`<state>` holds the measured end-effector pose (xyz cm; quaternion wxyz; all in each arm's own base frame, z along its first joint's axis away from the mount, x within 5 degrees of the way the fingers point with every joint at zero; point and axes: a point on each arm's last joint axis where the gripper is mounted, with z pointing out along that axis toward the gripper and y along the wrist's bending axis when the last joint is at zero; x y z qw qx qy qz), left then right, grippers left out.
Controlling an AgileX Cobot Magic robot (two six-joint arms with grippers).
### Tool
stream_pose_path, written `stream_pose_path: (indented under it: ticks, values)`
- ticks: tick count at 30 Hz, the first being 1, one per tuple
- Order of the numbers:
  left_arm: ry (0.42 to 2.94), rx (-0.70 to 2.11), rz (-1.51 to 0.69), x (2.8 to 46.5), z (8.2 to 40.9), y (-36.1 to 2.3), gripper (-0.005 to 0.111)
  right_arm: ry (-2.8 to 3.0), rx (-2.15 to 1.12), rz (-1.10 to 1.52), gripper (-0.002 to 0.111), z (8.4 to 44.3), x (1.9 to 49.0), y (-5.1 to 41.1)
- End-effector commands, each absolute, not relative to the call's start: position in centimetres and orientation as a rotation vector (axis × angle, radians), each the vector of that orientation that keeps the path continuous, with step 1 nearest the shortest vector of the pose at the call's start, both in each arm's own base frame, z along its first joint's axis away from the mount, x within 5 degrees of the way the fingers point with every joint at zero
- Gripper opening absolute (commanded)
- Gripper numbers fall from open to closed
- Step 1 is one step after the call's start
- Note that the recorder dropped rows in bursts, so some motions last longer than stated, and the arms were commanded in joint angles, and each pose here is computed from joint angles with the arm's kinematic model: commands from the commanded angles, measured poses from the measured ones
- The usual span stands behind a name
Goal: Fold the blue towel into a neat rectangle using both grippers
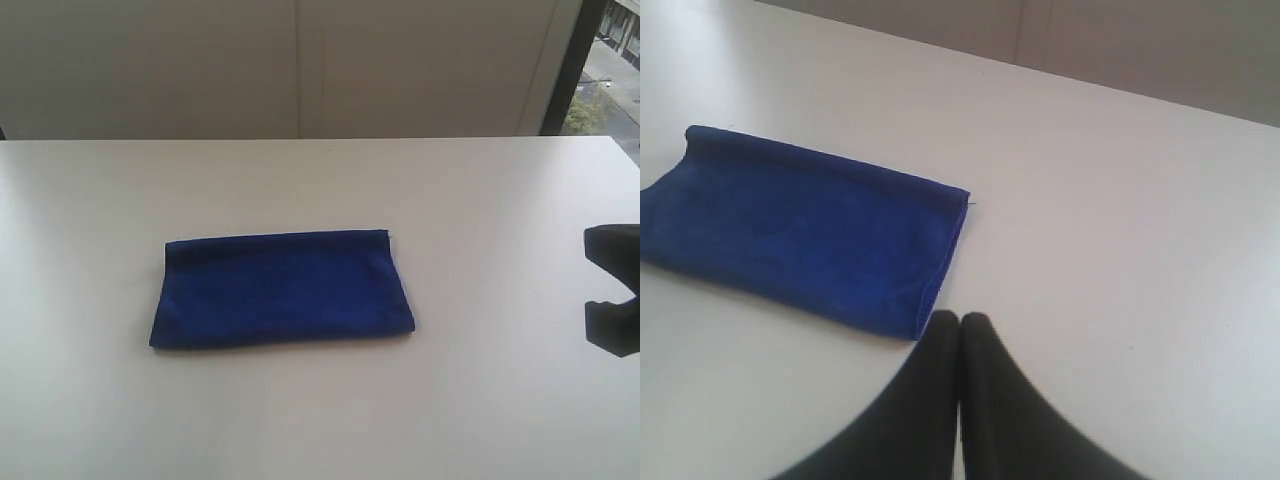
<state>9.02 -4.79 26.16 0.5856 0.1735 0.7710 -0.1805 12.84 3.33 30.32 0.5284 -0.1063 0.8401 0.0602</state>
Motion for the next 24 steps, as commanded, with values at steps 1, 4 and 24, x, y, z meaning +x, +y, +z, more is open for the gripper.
stream_pose_path:
  ticks: [1, 4, 24]
  values:
    - [1.875, 0.421, -0.535, 8.3, 24.8, -5.4, 0.0, 1.996, -0.243, 0.139, 0.0, 30.3, 12.8, 3.2]
    - [1.909, 0.473, -0.581, 7.9, 24.5, -5.7, 0.0, 1.996, -0.243, 0.139, 0.0, 30.3, 12.8, 3.2]
    - [1.534, -0.084, -0.881, 3.6, 27.8, -3.6, 0.0, 1.996, -0.243, 0.139, 0.0, 30.3, 12.8, 3.2]
